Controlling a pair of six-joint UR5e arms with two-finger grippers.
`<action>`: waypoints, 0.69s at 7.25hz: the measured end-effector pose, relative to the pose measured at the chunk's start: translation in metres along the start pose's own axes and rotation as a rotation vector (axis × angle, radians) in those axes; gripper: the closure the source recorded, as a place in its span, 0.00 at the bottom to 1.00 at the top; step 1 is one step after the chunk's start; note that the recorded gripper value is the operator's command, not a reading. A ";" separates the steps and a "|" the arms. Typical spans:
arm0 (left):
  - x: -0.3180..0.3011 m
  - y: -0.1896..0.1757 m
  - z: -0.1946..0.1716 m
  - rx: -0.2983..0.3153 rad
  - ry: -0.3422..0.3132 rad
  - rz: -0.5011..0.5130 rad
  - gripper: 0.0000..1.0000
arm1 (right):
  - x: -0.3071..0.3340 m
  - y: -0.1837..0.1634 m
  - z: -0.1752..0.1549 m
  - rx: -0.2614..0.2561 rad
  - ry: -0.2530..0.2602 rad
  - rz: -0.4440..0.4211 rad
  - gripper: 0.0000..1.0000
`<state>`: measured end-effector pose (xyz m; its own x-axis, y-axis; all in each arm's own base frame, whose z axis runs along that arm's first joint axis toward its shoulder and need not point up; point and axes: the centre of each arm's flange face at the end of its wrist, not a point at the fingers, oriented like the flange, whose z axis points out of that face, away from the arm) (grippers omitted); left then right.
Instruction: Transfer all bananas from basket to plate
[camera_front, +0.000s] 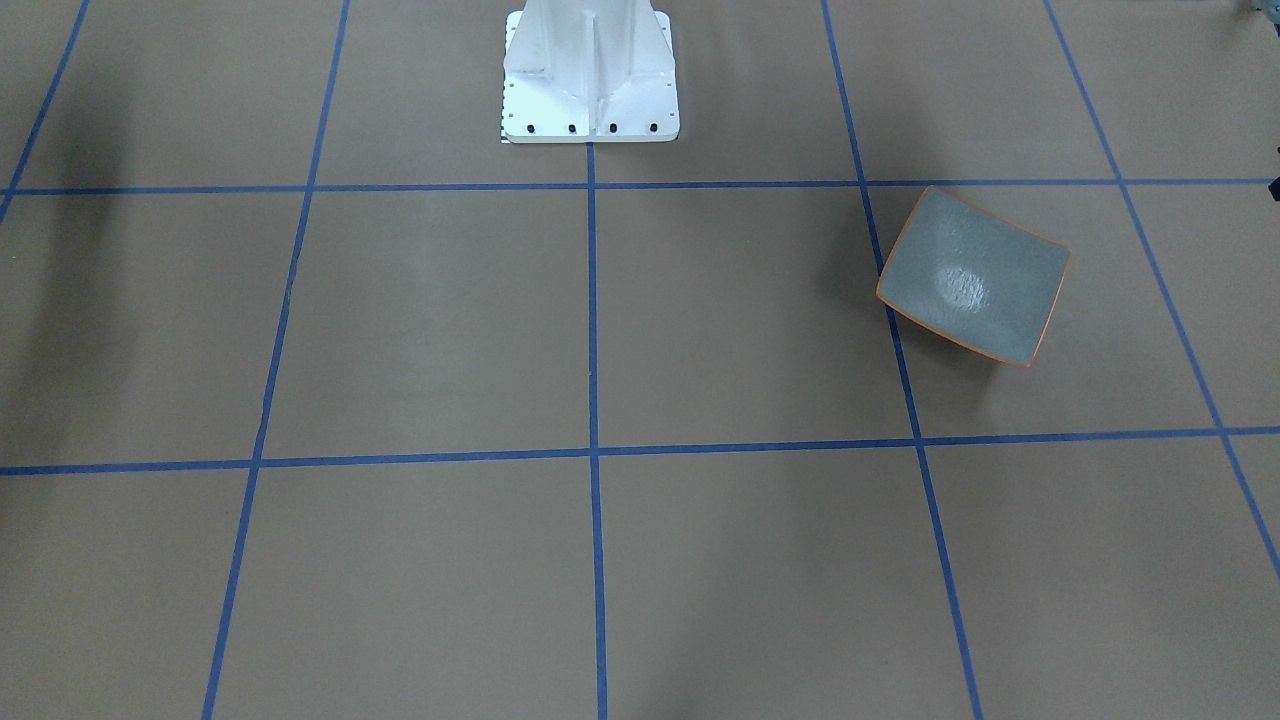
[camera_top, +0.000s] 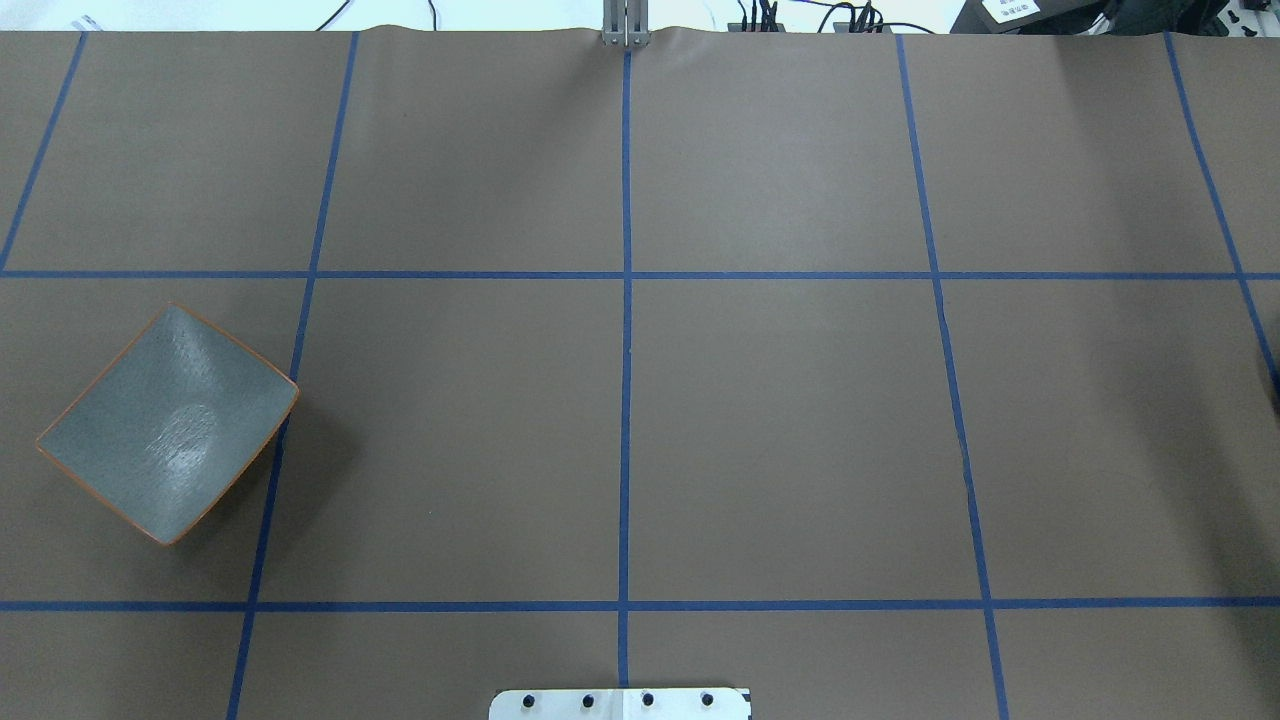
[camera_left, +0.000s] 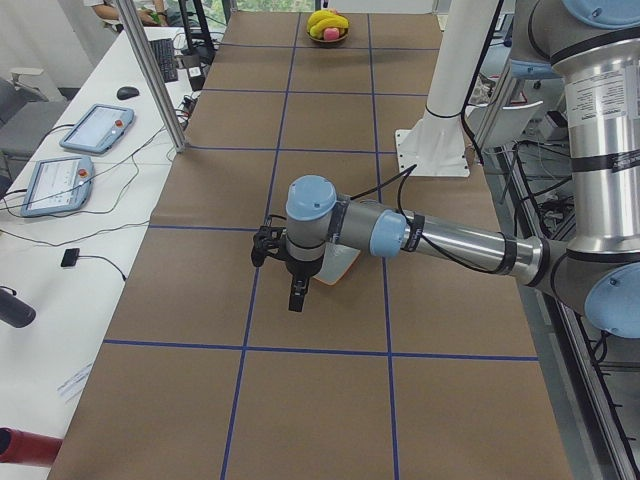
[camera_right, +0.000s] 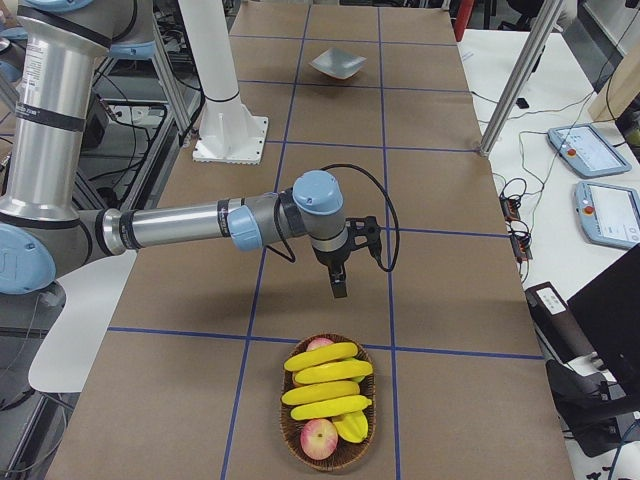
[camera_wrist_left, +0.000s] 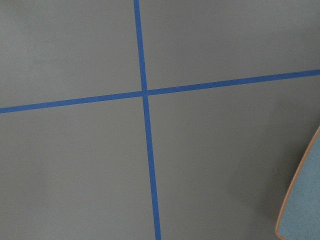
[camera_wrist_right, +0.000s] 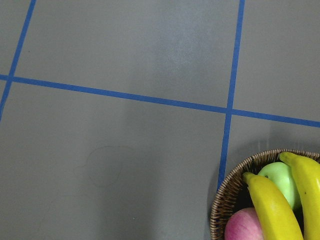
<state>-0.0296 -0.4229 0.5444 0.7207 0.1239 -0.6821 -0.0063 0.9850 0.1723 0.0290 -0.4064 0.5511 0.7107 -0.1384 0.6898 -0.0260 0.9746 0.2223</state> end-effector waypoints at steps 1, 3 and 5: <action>0.003 0.000 0.000 0.000 0.008 0.007 0.00 | 0.002 0.002 0.001 -0.003 0.003 0.003 0.00; 0.007 0.000 0.001 0.004 0.012 0.020 0.00 | 0.002 0.006 0.002 -0.009 0.009 0.001 0.00; 0.008 0.001 0.003 0.001 0.015 0.023 0.00 | 0.001 0.007 0.004 -0.012 0.009 0.000 0.00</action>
<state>-0.0216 -0.4217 0.5412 0.7096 0.1482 -0.6888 -0.0220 0.9818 0.1885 0.0271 -0.4009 0.5562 0.7169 -0.1373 0.6835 -0.0175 0.9766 0.2145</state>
